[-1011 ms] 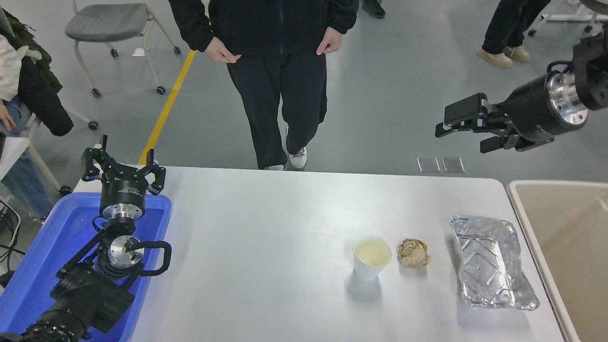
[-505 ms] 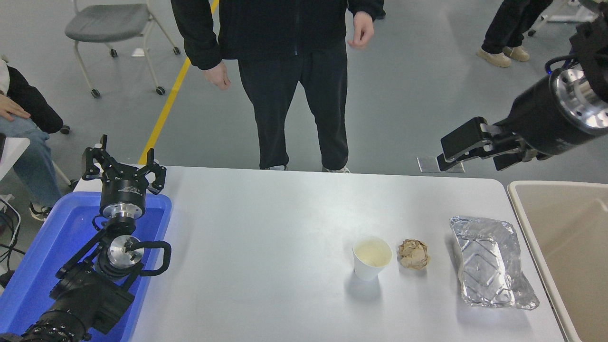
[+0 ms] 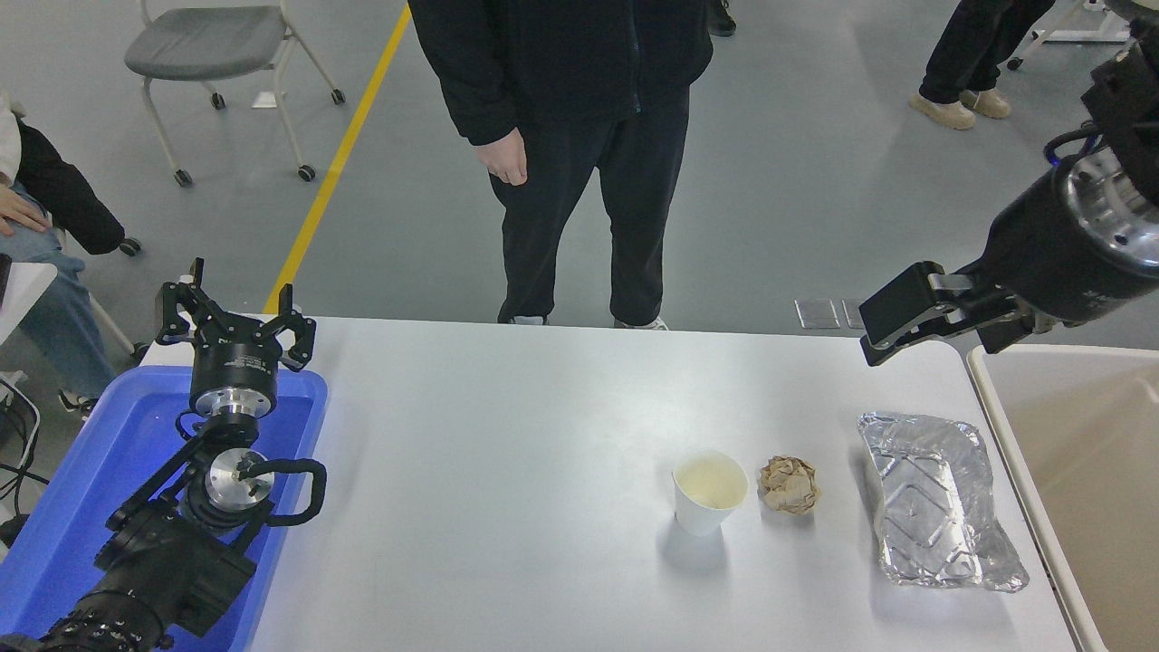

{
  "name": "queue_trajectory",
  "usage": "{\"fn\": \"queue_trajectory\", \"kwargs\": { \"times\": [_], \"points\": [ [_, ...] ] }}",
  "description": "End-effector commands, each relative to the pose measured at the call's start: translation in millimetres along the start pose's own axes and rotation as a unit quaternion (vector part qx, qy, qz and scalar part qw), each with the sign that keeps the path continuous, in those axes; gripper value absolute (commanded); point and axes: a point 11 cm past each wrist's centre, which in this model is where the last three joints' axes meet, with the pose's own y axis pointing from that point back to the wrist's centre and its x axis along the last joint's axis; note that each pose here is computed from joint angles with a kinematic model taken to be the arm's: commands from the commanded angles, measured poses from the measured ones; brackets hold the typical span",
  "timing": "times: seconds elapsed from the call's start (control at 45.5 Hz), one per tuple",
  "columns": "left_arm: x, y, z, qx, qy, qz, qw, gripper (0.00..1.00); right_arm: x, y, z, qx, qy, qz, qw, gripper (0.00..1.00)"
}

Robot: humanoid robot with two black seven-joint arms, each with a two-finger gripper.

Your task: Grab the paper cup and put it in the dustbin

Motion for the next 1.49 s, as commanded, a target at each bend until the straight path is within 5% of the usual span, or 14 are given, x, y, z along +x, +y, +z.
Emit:
{"fn": "queue_trajectory", "kwargs": {
  "times": [0.0,0.44,0.879,1.473],
  "points": [
    [0,0,0,0.0,0.0,0.0,1.0,0.99,4,-19,-11,0.004,0.012,0.003,1.0,1.0],
    [0,0,0,0.0,0.0,0.0,1.0,0.99,36,-99,-45,0.032,0.029,0.021,0.999,1.0],
    [0,0,-1,0.001,0.0,0.0,1.0,0.99,23,-210,-49,0.043,0.029,-0.011,0.999,1.0],
    [0,0,0,0.0,0.0,0.0,1.0,0.99,-8,-276,-40,0.053,0.035,-0.028,0.998,1.0]
  ]
}}
